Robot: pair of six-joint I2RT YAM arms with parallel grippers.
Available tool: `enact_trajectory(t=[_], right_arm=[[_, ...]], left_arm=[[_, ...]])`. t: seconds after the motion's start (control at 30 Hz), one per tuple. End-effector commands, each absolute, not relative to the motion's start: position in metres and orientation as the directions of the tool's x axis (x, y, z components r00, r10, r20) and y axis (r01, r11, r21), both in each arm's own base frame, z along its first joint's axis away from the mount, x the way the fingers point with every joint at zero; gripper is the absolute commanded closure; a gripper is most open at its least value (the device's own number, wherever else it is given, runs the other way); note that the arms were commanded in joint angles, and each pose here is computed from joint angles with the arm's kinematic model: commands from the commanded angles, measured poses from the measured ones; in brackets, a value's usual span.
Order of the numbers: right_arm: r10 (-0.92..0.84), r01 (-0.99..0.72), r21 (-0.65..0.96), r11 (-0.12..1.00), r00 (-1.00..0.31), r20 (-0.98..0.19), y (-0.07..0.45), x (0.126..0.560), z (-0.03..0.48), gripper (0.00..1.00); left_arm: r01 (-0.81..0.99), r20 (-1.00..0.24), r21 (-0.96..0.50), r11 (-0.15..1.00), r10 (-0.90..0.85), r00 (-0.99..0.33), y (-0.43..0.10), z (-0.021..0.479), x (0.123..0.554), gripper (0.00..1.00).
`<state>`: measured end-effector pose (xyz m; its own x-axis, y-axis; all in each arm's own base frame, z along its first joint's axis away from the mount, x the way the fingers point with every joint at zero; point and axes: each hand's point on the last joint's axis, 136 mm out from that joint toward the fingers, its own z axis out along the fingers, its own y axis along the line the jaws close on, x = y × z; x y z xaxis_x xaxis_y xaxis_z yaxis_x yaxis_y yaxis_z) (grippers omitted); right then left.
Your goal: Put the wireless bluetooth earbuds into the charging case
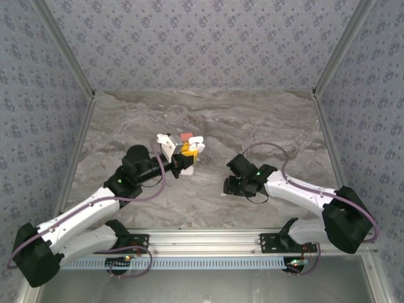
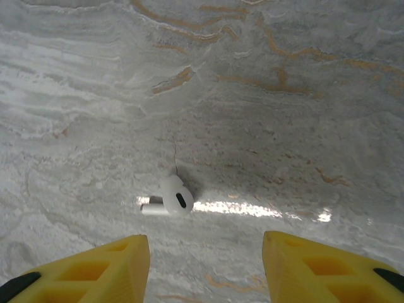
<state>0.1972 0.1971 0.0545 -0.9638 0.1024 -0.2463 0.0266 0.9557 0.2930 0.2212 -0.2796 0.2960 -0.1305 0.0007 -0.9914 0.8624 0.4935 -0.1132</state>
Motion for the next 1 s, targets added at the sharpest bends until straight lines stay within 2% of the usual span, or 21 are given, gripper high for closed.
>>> enact_trajectory(t=[0.0, 0.43, 0.97], right_arm=[[0.222, 0.134, 0.325, 0.936, -0.943, -0.250, 0.202, 0.206, 0.047, 0.48], [0.209, 0.140, 0.306, 0.942, -0.956, -0.205, 0.217, 0.205, 0.028, 0.52], [0.157, 0.104, 0.266, 0.958, -0.970, -0.185, 0.225, 0.207, 0.018, 0.66]], left_arm=[[0.870, -0.997, -0.079, 0.487, -0.028, -0.075, -0.275, 0.313, 0.216, 1.00], [0.871, -0.997, -0.082, 0.484, -0.035, -0.074, -0.274, 0.312, 0.215, 1.00], [0.868, -0.997, -0.082, 0.491, -0.038, -0.073, -0.273, 0.312, 0.215, 1.00]])
